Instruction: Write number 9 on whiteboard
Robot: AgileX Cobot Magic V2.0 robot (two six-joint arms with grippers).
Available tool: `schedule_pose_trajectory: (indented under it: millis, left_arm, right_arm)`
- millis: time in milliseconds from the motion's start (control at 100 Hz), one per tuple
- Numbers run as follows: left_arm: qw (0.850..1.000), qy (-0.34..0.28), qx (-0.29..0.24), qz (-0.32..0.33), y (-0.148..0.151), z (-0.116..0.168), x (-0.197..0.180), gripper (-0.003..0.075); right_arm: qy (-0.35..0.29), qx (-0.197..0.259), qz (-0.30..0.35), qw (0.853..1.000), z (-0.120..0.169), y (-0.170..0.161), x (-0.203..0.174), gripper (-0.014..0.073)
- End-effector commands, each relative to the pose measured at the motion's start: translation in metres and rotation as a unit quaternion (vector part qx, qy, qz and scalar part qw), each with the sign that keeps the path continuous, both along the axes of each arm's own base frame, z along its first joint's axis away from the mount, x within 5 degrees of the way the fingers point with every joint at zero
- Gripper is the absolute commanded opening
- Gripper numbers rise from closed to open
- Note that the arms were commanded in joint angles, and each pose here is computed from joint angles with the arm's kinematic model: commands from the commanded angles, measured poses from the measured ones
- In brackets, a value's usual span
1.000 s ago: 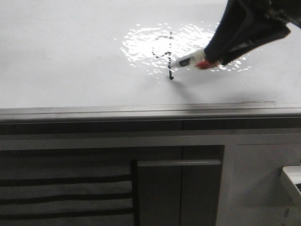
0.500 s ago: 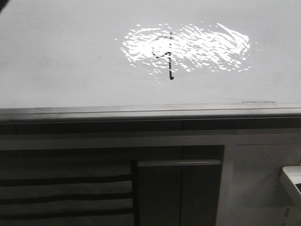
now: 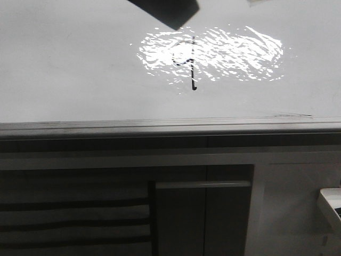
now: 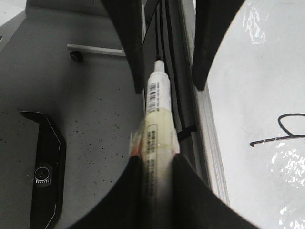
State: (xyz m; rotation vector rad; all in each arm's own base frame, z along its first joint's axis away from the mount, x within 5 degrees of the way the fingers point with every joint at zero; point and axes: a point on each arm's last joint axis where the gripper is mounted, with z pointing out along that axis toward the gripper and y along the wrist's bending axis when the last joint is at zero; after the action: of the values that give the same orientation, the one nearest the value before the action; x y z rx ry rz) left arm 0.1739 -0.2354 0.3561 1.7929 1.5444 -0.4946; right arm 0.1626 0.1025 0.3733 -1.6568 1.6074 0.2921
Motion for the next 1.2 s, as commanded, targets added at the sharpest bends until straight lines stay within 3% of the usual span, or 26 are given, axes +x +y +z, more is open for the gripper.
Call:
schedule_pose_trajectory:
  millis: [0, 360, 600, 870, 940, 1090, 1190]
  left_arm:
    - [0.999, -0.026, -0.043, -0.002, -0.010, 0.022, -0.003, 0.0317]
    - [0.999, -0.030, -0.030, -0.009, -0.015, 0.017, -0.001, 0.0301]
    - [0.999, -0.033, -0.027, -0.009, -0.015, 0.017, -0.001, 0.0104]
    - [0.999, -0.033, -0.027, -0.009, -0.015, 0.017, -0.001, -0.0009]
    - [0.999, -0.033, -0.027, -0.009, -0.015, 0.017, -0.001, -0.0020]
    - [0.999, -0.029, -0.021, 0.010, -0.014, 0.016, 0.001, -0.0020]
    - [0.998, -0.027, 0.003, 0.055, -0.009, 0.013, 0.007, -0.0020]
  right_arm:
    - [-0.017, 0.021, -0.003, 1.000, 0.009, 0.003, 0.005, -0.0046]
    - [-0.001, 0.016, -0.004, 1.000, 0.003, 0.006, 0.014, -0.0046]
    - [0.001, 0.016, -0.002, 1.000, 0.003, 0.006, 0.013, -0.0046]
    - [-0.003, 0.021, -0.006, 1.000, 0.003, 0.006, 0.014, -0.0036]
    - [-0.003, 0.026, -0.007, 1.000, 0.004, 0.007, 0.014, 0.0020]
    - [-0.007, 0.047, -0.041, 0.998, 0.009, 0.007, 0.019, 0.0233]
    - [-0.017, 0.069, -0.074, 0.995, 0.021, 0.004, 0.019, 0.0283]
